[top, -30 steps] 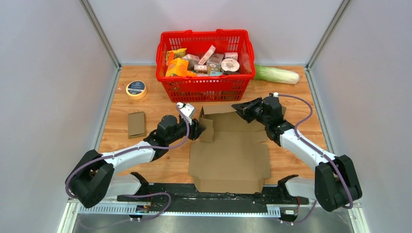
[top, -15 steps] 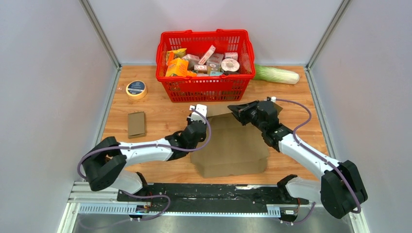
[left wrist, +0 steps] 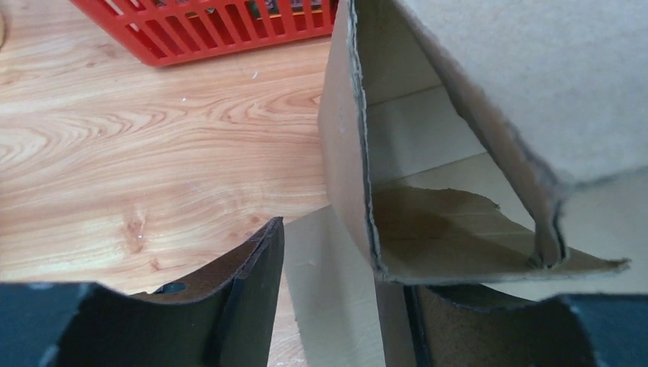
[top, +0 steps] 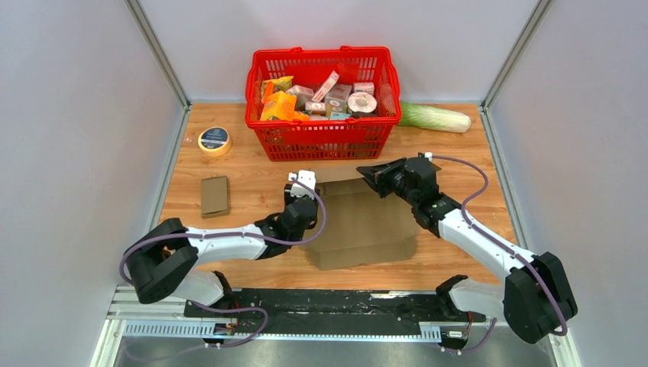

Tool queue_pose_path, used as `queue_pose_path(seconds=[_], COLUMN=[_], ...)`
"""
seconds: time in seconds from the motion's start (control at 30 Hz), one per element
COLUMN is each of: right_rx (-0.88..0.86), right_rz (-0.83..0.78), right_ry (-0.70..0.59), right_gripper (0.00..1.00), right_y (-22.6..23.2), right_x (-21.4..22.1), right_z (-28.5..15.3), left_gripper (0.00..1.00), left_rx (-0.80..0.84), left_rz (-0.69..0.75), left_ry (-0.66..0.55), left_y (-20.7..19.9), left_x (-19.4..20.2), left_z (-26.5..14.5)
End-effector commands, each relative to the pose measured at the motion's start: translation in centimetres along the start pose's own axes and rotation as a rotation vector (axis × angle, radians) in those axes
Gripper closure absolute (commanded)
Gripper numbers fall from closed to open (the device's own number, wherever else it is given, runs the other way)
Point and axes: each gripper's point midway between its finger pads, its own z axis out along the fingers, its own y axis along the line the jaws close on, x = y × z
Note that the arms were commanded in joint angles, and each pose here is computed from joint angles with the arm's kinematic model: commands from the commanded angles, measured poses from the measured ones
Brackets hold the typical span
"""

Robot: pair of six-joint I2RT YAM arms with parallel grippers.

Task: Fold the paper box

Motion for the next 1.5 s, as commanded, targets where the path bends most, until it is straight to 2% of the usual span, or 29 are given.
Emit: queue_pose_path(seconds=[0.0, 0.17, 0.43, 0.53, 0.7, 0.83, 1.0, 1.17, 1.33, 1.47], right_rx=[0.086, 0.168, 0.244, 0.263, 0.285, 0.250, 0.151, 0.130, 0.074, 0.076], right_rz=[-0.040, -0.010, 0.042, 0.050, 0.024, -0.047, -0.232, -0.264, -0.309, -0.281], right_ry=[0.075, 0.077, 0.102, 0.119, 0.121, 0.101, 0.022, 0.041, 0.007, -0.019], right_gripper=[1.00, 1.00, 1.00, 1.00, 0.99, 0.96, 0.96, 0.96, 0.92, 0.94], right_y=[-1.4, -1.6, -2.2, -2.0, -2.0, -1.8, -1.0, -2.3, -1.1, -0.9], right_x=[0.7, -0.8, -1.0, -1.0, -1.2, -1.9, -3.3, -3.9, -4.6, -4.9], right_z=[0.4, 1.1, 2.5, 3.1, 4.2, 5.2, 5.7, 6.9, 7.1, 6.9], left_gripper=[0.45, 0.47, 0.45, 0.44, 0.44, 0.45, 0.47, 0.47, 0.46, 0.45], left_rx=[0.193, 0.361, 0.417, 0.454, 0.490, 0.587, 0.727, 0.786, 0.769, 0.654], left_rz=[-0.079, -0.115, -0.014, 0.017, -0.116, -0.199, -0.196, -0.173, -0.134, -0.139], left_ry=[-0.148, -0.203, -0.244, -0.226, -0.158, -0.165, -0.158, -0.154, -0.137, -0.122], left_y=[-1.5, -0.5, -2.1, -2.8, -1.7, -1.1, -2.2, -2.8, -2.1, -0.6], left_x=[-4.5, -4.8, -6.3, -6.1, -5.2, -5.3, -5.5, -5.4, -4.7, -4.7], left_z=[-1.0, -2.5, -1.5, -0.7, 0.6, 1.2, 0.6, 0.1, -0.6, 0.8])
